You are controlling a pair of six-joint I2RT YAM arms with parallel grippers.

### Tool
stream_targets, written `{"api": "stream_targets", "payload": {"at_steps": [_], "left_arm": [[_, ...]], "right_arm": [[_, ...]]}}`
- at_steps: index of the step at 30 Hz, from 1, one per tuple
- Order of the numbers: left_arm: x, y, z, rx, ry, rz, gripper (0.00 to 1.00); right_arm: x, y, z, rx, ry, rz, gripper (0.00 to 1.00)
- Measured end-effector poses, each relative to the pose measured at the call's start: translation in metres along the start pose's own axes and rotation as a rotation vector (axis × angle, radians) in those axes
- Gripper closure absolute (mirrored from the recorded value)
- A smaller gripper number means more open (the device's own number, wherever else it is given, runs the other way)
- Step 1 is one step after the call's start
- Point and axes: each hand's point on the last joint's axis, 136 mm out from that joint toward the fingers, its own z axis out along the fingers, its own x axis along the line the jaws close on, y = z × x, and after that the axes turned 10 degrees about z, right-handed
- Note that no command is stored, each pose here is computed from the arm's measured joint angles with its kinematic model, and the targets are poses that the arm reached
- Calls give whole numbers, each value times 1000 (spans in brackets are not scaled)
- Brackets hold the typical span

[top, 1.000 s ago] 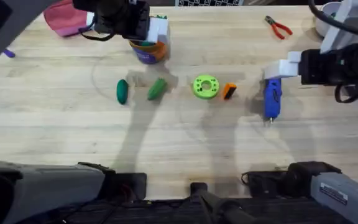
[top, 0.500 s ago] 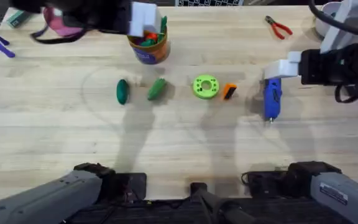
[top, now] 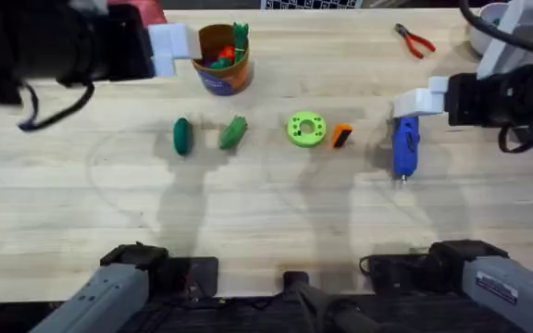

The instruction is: Pick up the gripper from the table and insert it into the empty holder that is missing its gripper. Then pick up a screw, insert it into the mounting hole, and use the screwdriver to tighten it. Finally, clean up the table by picking up the vegetable and placing it into the bucket.

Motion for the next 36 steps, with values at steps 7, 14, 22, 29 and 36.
{"api": "stream_targets", "payload": {"at_steps": [7, 14, 22, 29, 36], "left_arm": [[-1, -8, 9, -184, -36, -20, 16], [-6, -26, 21, -334, -62, -15, 15], [-10, -51, 22, -507, -79, 0, 16], [-13, -72, 15, -623, -92, 12, 14], [-16, -76, 3, -716, -108, 26, 15]], "right_arm": [[0, 0, 0, 0, 0, 0, 10], [0, 0, 0, 0, 0, 0, 10], [0, 0, 0, 0, 0, 0, 10], [0, 0, 0, 0, 0, 0, 10], [0, 0, 0, 0, 0, 0, 10]]}}
